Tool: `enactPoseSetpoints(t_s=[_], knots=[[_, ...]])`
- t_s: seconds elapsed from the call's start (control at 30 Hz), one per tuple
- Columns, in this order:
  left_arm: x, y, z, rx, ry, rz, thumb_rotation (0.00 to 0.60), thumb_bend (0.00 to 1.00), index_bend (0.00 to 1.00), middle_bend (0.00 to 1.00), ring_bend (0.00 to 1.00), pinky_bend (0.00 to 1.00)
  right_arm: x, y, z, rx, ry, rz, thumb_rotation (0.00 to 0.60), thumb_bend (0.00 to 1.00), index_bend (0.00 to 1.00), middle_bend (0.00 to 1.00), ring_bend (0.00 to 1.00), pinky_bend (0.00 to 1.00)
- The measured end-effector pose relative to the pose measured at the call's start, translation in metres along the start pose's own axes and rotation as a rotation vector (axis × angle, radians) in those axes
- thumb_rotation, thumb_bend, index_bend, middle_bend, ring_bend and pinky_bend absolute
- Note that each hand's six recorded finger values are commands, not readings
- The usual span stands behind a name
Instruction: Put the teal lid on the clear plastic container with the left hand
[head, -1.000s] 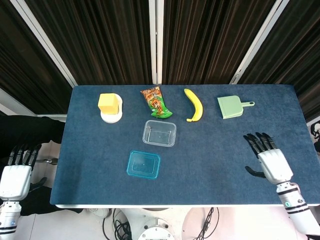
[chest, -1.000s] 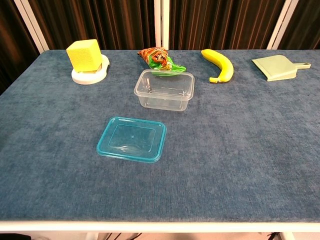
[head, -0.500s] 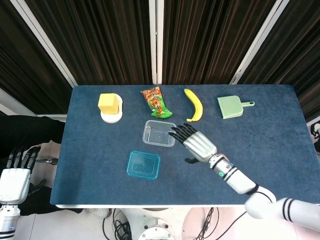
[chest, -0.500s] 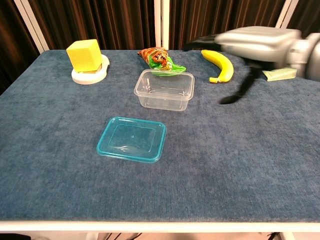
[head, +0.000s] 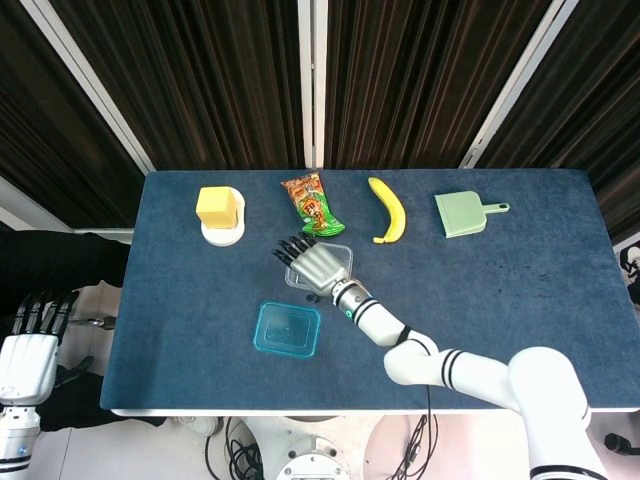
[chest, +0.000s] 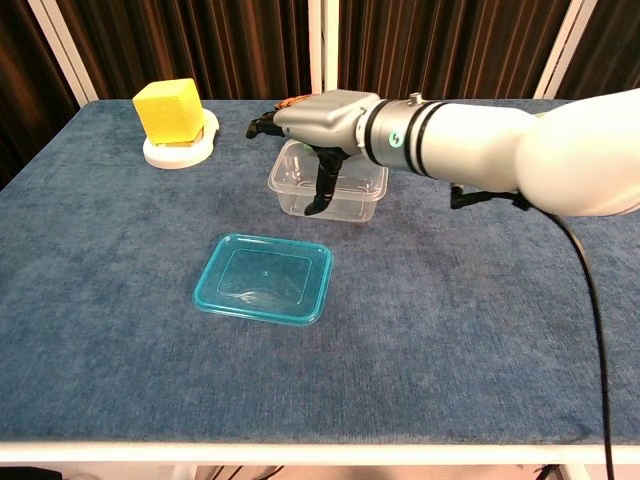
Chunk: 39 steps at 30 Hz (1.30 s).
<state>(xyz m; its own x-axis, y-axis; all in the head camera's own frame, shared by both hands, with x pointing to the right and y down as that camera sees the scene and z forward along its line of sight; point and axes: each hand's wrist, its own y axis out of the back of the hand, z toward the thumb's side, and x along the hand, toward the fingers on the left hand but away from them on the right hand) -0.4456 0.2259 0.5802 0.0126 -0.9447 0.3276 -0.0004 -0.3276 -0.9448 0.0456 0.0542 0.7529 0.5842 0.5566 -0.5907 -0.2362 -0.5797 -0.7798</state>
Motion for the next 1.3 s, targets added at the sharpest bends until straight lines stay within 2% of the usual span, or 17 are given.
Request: enactPoseSetpoints(t_s=[0.23, 0.53, 0.77, 0.93, 1.07, 1.17, 1.3], knots=[[0.000, -0.002, -0.003, -0.003, 0.001, -0.002, 0.600, 0.00, 0.09, 0.10, 0.00, 0.02, -0.035, 0.003, 0.013, 0.024, -0.035, 0.004, 0.600, 0.06, 0.00, 0.00, 0.00, 0.00], [0.000, -0.003, -0.003, 0.000, -0.003, -0.009, 0.600, 0.00, 0.09, 0.10, 0.00, 0.02, -0.050, 0.011, 0.007, 0.024, -0.081, -0.006, 0.600, 0.06, 0.00, 0.00, 0.00, 0.00], [0.008, -0.004, 0.013, 0.010, -0.085, -0.041, 0.600, 0.00, 0.09, 0.10, 0.00, 0.02, -0.033, 0.010, 0.016, 0.026, -0.007, -0.010, 0.600, 0.07, 0.00, 0.00, 0.00, 0.00], [0.024, -0.008, 0.046, -0.004, -0.214, -0.113, 0.600, 0.00, 0.11, 0.10, 0.00, 0.02, 0.008, 0.018, 0.012, 0.034, 0.061, -0.053, 0.600, 0.07, 0.00, 0.00, 0.00, 0.00], [0.041, -0.012, 0.096, -0.026, -0.382, -0.182, 0.600, 0.00, 0.11, 0.10, 0.00, 0.02, 0.061, 0.033, -0.018, 0.032, 0.050, -0.122, 0.600, 0.07, 0.00, 0.00, 0.00, 0.00], [0.049, -0.016, 0.134, -0.018, -0.500, -0.232, 0.600, 0.00, 0.11, 0.10, 0.00, 0.03, 0.115, 0.047, -0.059, 0.033, -0.030, -0.198, 0.600, 0.07, 0.00, 0.00, 0.00, 0.00], [0.056, -0.024, 0.182, 0.021, -0.631, -0.296, 0.600, 0.00, 0.10, 0.09, 0.00, 0.04, 0.199, 0.056, -0.123, 0.043, -0.201, -0.293, 0.600, 0.07, 0.00, 0.00, 0.00, 0.00]])
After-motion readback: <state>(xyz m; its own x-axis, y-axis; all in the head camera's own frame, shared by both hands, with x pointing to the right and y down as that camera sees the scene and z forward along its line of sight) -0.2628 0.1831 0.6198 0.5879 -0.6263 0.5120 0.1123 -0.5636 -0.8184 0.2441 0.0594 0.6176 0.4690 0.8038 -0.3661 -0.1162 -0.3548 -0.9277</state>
